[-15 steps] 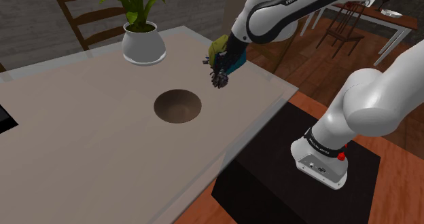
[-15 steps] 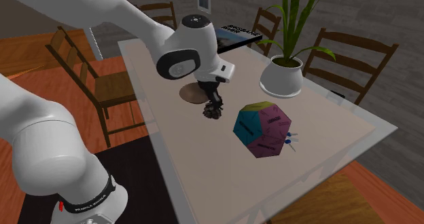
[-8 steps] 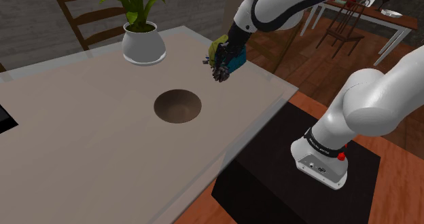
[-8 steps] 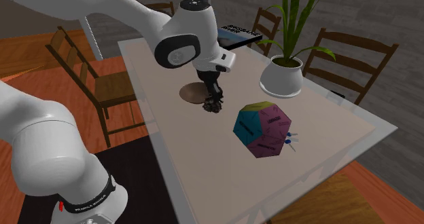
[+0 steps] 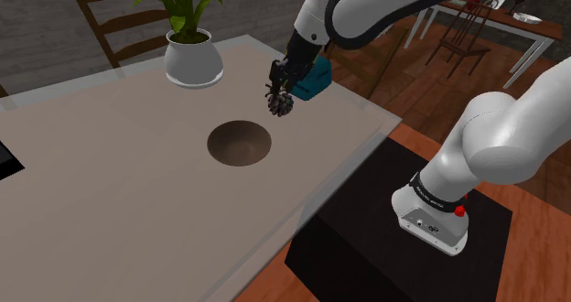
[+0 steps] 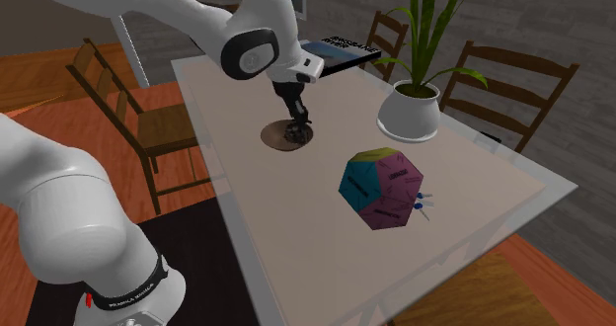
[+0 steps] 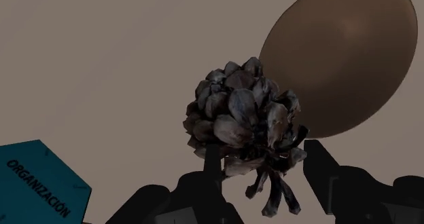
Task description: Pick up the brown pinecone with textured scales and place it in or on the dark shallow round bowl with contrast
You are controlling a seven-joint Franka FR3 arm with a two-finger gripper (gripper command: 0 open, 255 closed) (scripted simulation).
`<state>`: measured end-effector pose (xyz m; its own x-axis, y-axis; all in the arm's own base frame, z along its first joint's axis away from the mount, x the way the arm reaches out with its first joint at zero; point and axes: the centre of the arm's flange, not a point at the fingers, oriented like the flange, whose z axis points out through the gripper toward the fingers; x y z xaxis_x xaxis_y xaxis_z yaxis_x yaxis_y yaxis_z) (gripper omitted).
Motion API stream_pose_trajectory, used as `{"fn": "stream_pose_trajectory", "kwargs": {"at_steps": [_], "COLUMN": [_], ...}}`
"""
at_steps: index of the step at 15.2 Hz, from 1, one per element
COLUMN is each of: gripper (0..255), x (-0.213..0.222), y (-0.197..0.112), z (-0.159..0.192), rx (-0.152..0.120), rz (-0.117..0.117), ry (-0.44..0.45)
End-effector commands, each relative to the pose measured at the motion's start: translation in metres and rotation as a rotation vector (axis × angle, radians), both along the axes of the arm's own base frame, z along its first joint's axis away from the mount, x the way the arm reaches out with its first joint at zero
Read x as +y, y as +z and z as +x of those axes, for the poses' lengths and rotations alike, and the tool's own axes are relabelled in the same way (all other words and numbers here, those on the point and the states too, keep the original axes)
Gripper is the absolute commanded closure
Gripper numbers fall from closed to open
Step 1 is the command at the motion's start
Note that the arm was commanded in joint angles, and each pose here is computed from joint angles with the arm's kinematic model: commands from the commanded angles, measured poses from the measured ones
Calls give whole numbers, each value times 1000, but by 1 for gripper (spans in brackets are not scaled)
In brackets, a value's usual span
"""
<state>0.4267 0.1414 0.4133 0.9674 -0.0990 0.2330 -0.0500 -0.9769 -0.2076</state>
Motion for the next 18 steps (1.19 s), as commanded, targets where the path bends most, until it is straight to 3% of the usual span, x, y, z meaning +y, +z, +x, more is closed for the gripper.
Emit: {"fn": "stream_pose_trajectory", "kwargs": {"at_steps": [1,9,18], "gripper": [255,255,255], "x": [27,134,134], "y": [3,11,-37], "z": [2,7,7], "rx": [0,0,0], "rz": [1,1,1], "ry": [-1,-1,-1]}}
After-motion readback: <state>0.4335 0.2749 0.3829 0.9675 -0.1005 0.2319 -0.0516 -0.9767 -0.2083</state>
